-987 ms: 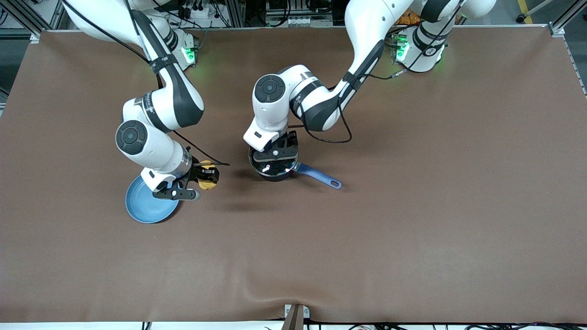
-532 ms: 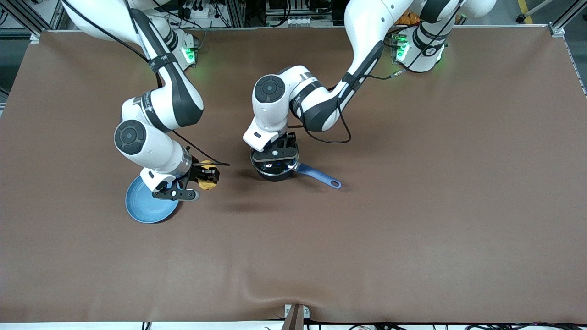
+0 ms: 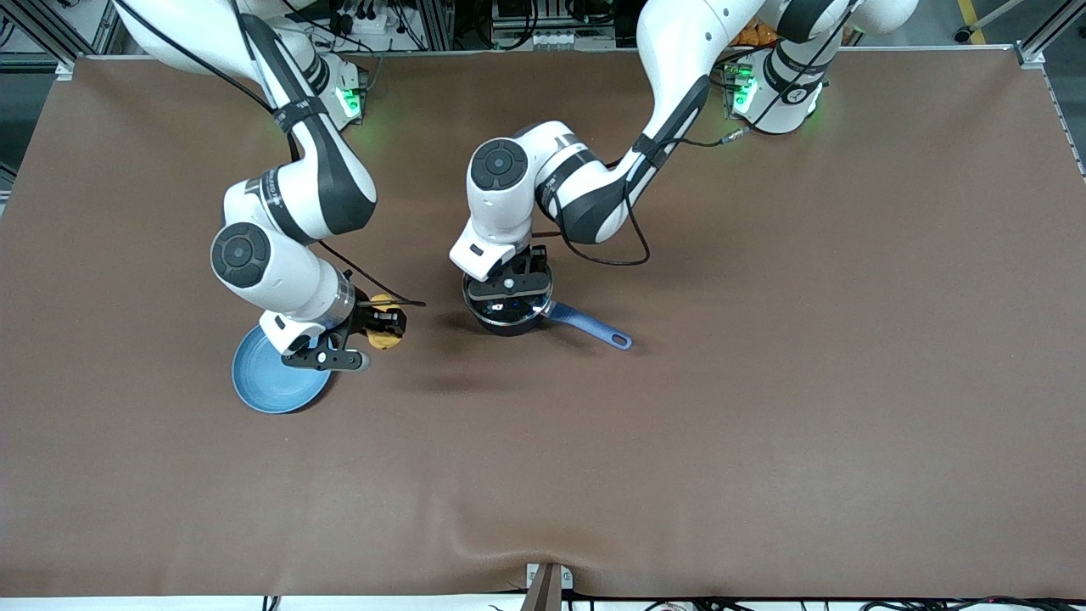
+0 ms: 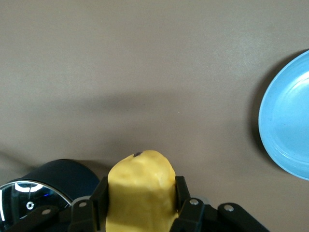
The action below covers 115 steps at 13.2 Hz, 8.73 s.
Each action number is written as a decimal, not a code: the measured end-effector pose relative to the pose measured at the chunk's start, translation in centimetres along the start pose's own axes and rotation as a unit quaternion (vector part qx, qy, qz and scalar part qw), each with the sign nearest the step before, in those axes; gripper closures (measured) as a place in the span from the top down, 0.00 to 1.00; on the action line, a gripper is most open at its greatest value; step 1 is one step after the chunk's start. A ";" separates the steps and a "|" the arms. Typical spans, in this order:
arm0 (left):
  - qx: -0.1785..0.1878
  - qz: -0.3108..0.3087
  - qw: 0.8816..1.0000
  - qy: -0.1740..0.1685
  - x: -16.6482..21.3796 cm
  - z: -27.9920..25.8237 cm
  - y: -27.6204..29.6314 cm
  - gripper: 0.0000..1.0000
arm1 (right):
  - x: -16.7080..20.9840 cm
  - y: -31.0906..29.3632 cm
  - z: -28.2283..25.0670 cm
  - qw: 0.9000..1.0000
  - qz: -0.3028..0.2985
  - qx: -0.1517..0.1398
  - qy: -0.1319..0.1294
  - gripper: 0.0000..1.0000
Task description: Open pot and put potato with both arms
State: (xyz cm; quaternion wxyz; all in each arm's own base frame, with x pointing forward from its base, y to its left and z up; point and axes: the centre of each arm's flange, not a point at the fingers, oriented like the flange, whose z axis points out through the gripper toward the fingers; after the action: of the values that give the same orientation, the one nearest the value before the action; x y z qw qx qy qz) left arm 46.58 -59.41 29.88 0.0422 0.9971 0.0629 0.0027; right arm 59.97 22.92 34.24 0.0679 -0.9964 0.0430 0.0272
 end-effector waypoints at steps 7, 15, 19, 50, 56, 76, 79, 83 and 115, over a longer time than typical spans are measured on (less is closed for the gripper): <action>-0.029 -0.041 0.998 0.031 5.1 -11.1 -3.2 0.61 | -1.1 -3.5 -0.6 1.000 0.020 0.005 0.005 0.58; 0.016 -0.063 0.998 0.021 13.2 -21.5 -15.5 0.61 | -7.1 -13.4 0.2 0.999 0.039 0.011 0.003 0.58; 0.043 -0.058 0.997 -0.005 18.4 -20.2 -23.4 0.61 | -9.4 -16.5 3.4 1.000 0.028 0.009 0.002 0.58; 0.019 -0.054 0.993 -0.101 22.1 -4.7 -52.8 0.61 | -10.9 -19.3 12.8 0.999 0.002 -0.036 0.026 1.00; -0.005 -0.031 0.998 -0.056 18.4 -1.7 -52.5 0.61 | -9.3 -16.6 4.8 0.998 0.029 -0.052 0.015 1.00; -0.023 -0.048 0.997 0.054 26.0 -24.1 -54.1 1.00 | 0.1 16.9 -16.7 0.998 -0.001 -0.057 -0.022 1.00; -0.025 -0.036 0.997 0.070 26.2 -26.4 -53.9 1.00 | -2.6 17.2 -21.3 0.998 0.001 -0.056 -0.017 1.00; -0.023 0.006 0.996 0.082 26.3 -29.0 -53.8 1.00 | -6.6 16.9 -26.9 0.999 -0.002 -0.053 0.000 1.00; 0.059 0.010 0.998 -0.022 10.7 -39.8 -49.3 1.00 | -8.6 17.3 -28.1 0.999 0.000 -0.052 0.007 1.00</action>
State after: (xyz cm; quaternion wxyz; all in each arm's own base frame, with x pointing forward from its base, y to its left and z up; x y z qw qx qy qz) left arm 50.56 -5.98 65.32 -0.0153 0.9983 0.0518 -0.0221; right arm 51.25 2.67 60.28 0.0155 -0.9987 0.0421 0.0222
